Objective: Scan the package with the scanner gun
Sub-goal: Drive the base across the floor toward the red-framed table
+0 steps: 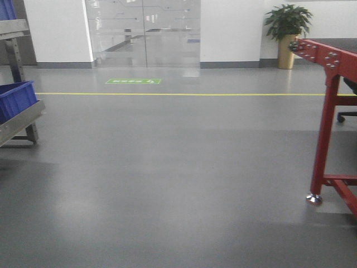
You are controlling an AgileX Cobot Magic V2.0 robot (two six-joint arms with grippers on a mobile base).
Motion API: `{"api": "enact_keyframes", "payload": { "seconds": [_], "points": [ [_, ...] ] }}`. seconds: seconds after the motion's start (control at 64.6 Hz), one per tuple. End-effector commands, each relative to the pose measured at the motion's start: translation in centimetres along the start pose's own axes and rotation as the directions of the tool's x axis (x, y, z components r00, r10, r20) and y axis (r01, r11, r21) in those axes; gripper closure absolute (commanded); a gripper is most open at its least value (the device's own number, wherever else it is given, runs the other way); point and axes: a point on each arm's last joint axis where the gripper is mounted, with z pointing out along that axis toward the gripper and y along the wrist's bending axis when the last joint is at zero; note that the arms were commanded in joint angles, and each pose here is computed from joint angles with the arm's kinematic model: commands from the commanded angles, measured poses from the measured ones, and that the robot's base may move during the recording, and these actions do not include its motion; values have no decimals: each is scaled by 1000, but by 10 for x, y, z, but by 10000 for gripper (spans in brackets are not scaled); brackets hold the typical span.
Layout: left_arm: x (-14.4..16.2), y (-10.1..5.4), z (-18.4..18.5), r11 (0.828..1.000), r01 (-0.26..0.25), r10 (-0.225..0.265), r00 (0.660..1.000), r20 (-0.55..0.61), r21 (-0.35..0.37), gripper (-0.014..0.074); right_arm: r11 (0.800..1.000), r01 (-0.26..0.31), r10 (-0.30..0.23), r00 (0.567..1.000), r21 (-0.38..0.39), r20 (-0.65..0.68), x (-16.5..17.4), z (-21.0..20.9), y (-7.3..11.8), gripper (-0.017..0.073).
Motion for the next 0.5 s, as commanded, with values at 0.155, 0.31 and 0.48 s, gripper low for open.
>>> {"api": "enact_keyframes", "payload": {
  "seconds": [0.155, 0.31, 0.48],
  "points": [
    [-3, 0, 0, 1000, 2, -2, 1000, 29, -1, 705, 1000, 6, -6, 1000, 3, 17, -2, 0, 0, 718],
    [-3, 0, 0, 1000, 2, -2, 1000, 29, -1, 705, 1000, 6, -6, 1000, 3, 17, -2, 0, 0, 718],
    [-3, 0, 0, 1000, 2, -2, 1000, 29, -1, 705, 1000, 6, -6, 1000, 3, 17, -2, 0, 0, 718]
  ]
}}
